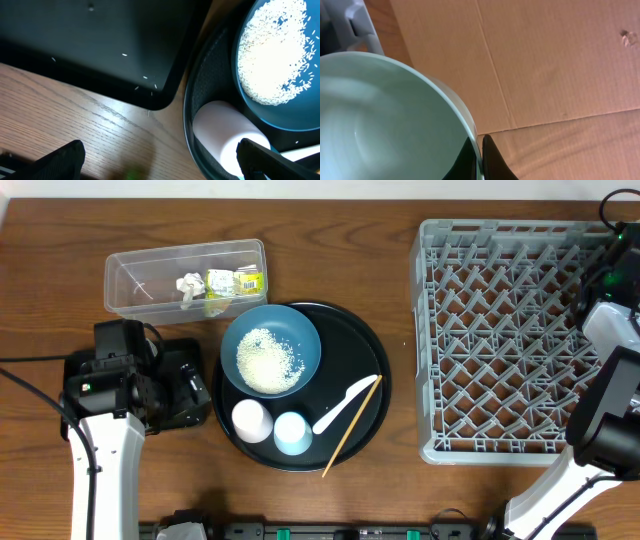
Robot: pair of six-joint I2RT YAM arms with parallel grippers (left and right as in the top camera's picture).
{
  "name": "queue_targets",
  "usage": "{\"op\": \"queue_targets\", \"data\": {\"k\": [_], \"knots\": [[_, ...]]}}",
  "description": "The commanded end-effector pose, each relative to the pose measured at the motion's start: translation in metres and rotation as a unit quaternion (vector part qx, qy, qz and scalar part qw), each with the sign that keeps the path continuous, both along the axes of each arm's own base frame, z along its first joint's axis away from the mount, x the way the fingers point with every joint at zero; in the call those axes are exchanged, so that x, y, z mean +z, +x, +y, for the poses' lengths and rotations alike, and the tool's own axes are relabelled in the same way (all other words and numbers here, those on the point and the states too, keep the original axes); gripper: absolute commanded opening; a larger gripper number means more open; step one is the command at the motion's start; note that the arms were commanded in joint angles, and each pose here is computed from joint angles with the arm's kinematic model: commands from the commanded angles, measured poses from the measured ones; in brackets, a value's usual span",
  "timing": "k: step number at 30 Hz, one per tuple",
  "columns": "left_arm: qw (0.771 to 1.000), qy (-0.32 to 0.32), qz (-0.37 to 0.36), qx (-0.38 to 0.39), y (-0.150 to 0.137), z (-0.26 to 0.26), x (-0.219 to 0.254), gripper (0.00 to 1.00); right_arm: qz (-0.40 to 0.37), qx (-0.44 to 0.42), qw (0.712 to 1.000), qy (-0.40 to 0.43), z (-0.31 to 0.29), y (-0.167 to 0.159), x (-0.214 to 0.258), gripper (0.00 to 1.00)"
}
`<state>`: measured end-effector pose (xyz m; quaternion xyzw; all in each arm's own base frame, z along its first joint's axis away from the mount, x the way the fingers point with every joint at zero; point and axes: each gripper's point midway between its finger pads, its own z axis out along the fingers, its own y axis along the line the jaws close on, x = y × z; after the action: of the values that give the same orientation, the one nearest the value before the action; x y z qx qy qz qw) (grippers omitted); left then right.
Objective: Sort waste into correct bins and load items into the dishwasher rack
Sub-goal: 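Carry the green cup into the dish rack's far right corner and release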
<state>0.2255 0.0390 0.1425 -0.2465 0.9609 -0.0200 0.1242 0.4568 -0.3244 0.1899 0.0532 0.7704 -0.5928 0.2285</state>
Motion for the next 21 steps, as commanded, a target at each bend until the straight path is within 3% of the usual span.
{"op": "queue_targets", "data": {"k": [1, 5, 8, 11, 12, 21], "knots": [[1.000, -0.004, -0.011, 0.015, 0.003, 0.001, 0.004, 0.98, -0.002, 0.007, 1.000, 0.020, 0.007, 0.007, -0.020, 0.01], [1.000, -0.003, -0.013, 0.015, 0.004, 0.001, 0.004, 0.98, -0.022, 0.011, 0.999, 0.041, 0.026, 0.015, -0.027, 0.03], [1.000, -0.002, -0.017, 0.015, 0.006, 0.002, 0.004, 0.98, -0.019, 0.018, 0.997, 0.078, 0.052, 0.019, -0.047, 0.15], [1.000, -0.002, -0.018, 0.015, 0.006, 0.002, 0.005, 0.98, -0.012, 0.023, 0.993, 0.114, 0.079, 0.021, -0.066, 0.50], [1.000, -0.002, -0.018, 0.015, 0.006, 0.002, 0.005, 0.98, -0.011, 0.023, 0.992, 0.122, 0.086, 0.021, -0.070, 0.57], [1.000, -0.002, -0.018, 0.015, 0.006, 0.002, 0.005, 0.98, -0.034, 0.012, 0.983, 0.180, 0.133, 0.012, -0.078, 0.73]]}}
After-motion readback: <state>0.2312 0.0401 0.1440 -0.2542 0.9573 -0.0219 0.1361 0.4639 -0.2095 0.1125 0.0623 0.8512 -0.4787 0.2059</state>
